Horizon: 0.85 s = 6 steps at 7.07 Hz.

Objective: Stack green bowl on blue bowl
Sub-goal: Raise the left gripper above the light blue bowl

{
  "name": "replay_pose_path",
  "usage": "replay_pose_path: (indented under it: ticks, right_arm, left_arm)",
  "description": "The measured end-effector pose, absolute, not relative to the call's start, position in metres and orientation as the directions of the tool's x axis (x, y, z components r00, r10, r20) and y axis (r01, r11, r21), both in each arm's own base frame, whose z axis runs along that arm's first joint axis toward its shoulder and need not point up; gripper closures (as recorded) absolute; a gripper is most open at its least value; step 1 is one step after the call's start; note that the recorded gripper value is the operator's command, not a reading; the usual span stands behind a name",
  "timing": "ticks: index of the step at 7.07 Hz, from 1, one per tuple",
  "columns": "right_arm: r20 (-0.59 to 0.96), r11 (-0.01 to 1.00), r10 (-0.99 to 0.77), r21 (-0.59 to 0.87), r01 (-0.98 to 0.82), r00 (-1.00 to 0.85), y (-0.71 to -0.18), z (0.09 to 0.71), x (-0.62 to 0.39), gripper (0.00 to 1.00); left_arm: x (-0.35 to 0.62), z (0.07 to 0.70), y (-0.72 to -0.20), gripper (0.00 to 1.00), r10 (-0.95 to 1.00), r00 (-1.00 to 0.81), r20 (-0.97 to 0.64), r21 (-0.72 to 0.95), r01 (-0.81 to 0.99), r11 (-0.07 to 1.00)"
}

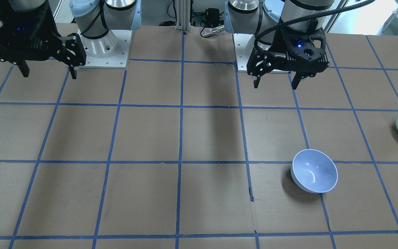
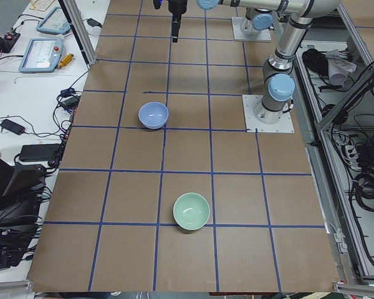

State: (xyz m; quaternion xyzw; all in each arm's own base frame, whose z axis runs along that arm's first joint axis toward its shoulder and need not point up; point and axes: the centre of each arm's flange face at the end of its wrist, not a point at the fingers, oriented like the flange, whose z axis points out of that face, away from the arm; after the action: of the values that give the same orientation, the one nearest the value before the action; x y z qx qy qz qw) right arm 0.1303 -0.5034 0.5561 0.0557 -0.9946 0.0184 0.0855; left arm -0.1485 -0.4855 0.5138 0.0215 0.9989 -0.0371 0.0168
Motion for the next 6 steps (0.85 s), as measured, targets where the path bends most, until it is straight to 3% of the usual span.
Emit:
replay_pose_path:
  ticks: [6]
  right_arm:
    - [0.172,0.993,-0.108,-0.027,-0.115,-0.979,-0.503,0.556,0.131,0.00]
  left_arm:
    - [-0.132,0.516,-0.486,0.00,0.015,-0.999,-0.043,-0.056,0.018,0.998]
